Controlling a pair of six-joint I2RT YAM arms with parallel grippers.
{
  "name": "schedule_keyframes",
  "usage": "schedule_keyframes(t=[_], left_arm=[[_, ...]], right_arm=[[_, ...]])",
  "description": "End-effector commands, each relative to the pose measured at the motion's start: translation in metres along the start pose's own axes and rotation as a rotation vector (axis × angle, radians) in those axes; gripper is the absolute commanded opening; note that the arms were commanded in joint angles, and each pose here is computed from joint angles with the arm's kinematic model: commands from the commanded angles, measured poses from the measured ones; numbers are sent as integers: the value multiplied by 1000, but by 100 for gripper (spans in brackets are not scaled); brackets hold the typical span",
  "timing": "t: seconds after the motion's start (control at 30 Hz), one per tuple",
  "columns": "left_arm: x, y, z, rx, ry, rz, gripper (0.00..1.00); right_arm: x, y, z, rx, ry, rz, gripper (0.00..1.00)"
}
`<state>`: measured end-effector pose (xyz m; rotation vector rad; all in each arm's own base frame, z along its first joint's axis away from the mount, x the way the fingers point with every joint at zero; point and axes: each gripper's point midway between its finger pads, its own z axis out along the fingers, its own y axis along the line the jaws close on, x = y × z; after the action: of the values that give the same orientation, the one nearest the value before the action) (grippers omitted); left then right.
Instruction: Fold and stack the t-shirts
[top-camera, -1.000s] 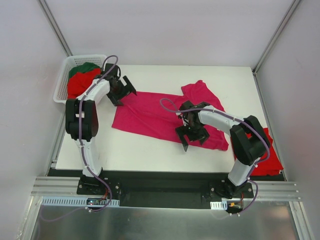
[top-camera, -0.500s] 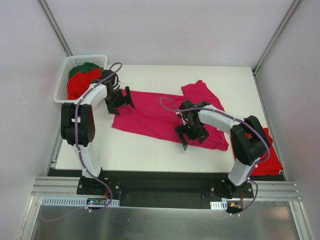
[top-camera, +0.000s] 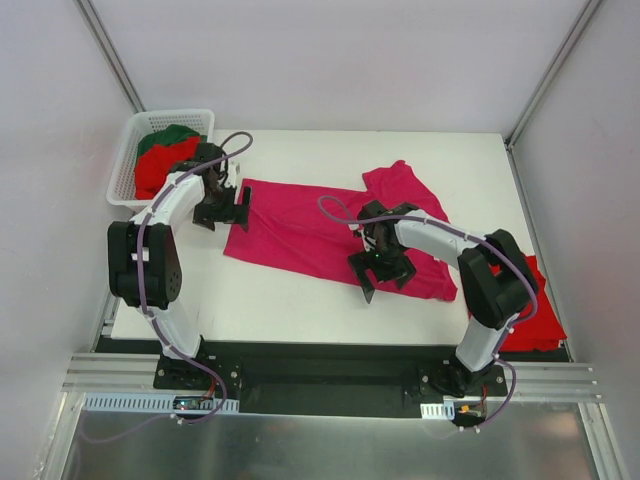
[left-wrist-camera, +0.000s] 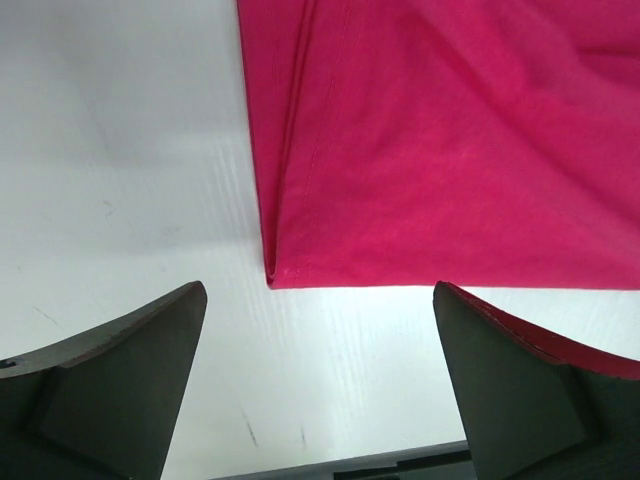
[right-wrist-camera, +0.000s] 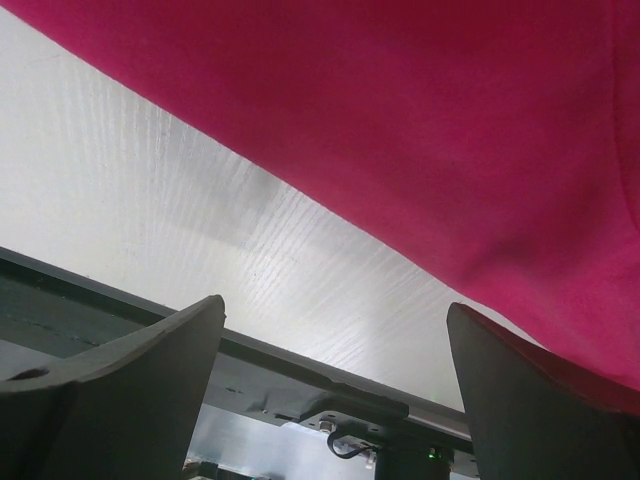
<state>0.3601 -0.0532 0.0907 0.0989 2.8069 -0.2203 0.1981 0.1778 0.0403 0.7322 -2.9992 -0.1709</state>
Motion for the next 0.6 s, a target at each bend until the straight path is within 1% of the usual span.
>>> schedule_keyframes(t=[0.0,0.1,0.17,0.37,0.5,0.57], left_arm=[[25,19,1,-41,75,79,96],[33,19,9,-32,110,77,92],[35,20,14,-31,126,73,91],[34,10,23,-1,148,102,85],[40,6,32,-9,180,114,84],[40,4,34,-9,185,117,80]], right_arm=[[-2,8,-4,-32,13,-30,96],[1,10,-2,-37,20,-35,96],[0,11,0,-44,18,-34,96],[1,13,4,-57,25,-35,96],[-1,14,4,-58,18,-34,96],[-2,14,4,-57,14,-33,96]])
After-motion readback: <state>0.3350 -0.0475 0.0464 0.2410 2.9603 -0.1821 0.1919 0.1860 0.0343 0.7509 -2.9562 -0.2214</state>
